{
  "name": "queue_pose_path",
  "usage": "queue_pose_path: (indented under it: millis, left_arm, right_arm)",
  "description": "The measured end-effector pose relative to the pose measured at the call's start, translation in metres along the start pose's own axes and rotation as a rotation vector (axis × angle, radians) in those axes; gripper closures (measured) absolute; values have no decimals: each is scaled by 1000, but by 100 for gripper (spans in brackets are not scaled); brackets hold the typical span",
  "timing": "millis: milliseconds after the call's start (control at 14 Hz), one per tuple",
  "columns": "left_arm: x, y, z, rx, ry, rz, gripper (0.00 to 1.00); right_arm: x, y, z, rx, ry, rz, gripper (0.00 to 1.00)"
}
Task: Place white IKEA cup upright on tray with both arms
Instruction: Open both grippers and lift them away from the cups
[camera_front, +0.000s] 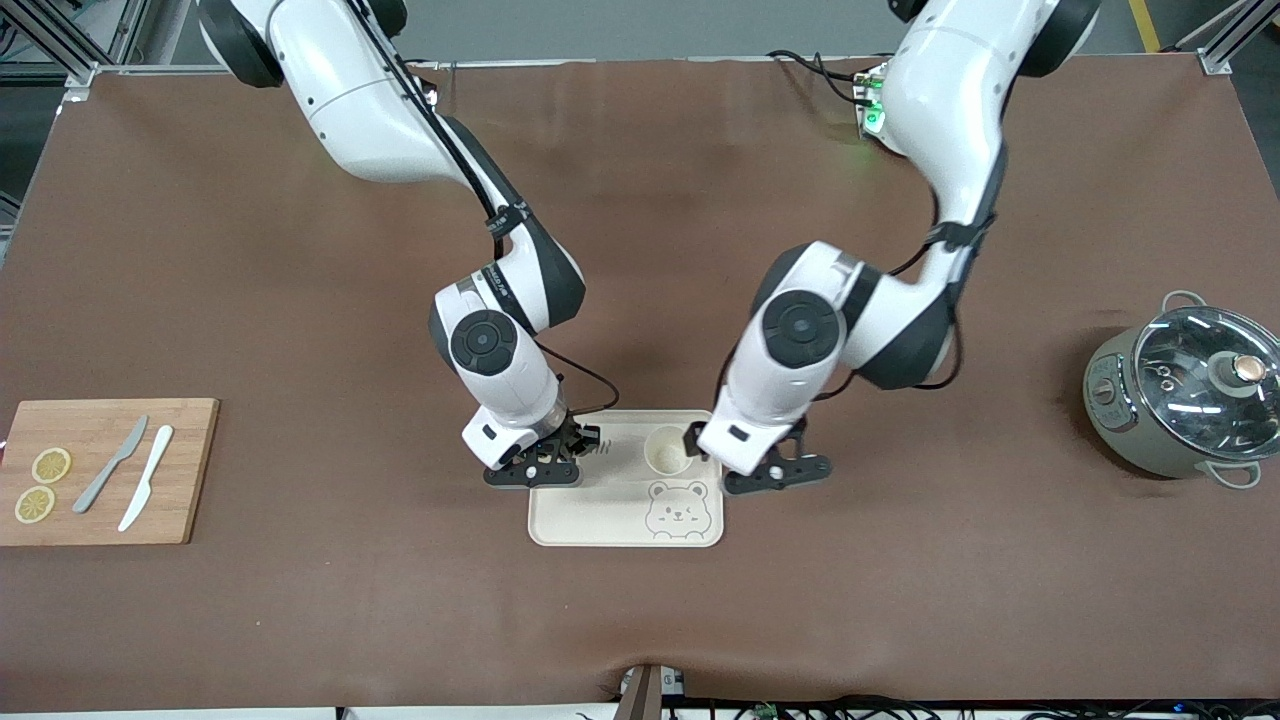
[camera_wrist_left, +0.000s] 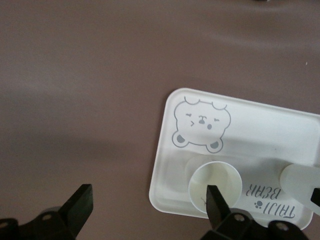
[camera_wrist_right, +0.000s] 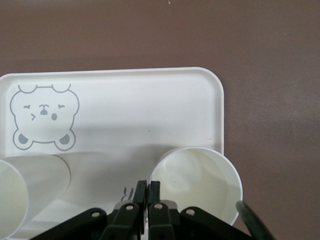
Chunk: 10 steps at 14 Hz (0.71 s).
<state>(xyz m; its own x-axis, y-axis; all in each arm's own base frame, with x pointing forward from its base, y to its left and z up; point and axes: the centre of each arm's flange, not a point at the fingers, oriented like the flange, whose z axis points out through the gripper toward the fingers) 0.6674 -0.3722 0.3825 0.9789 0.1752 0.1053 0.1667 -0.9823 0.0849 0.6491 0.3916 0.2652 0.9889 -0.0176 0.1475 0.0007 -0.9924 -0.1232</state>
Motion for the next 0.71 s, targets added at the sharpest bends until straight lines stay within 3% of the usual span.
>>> queue_pose_path:
  millis: [214,643,714]
  left_arm:
    - [34,-53,-40,-6,3,57,0]
    - [92,-162,-41,-9,-14,160,0]
    - [101,-185,-41,-5,-24,175,0]
  right_arm:
    - [0,0,4,0,1,0,61]
    - [12,3,-8,6,32,9,1]
    - [17,4,-13,9,43,13,0]
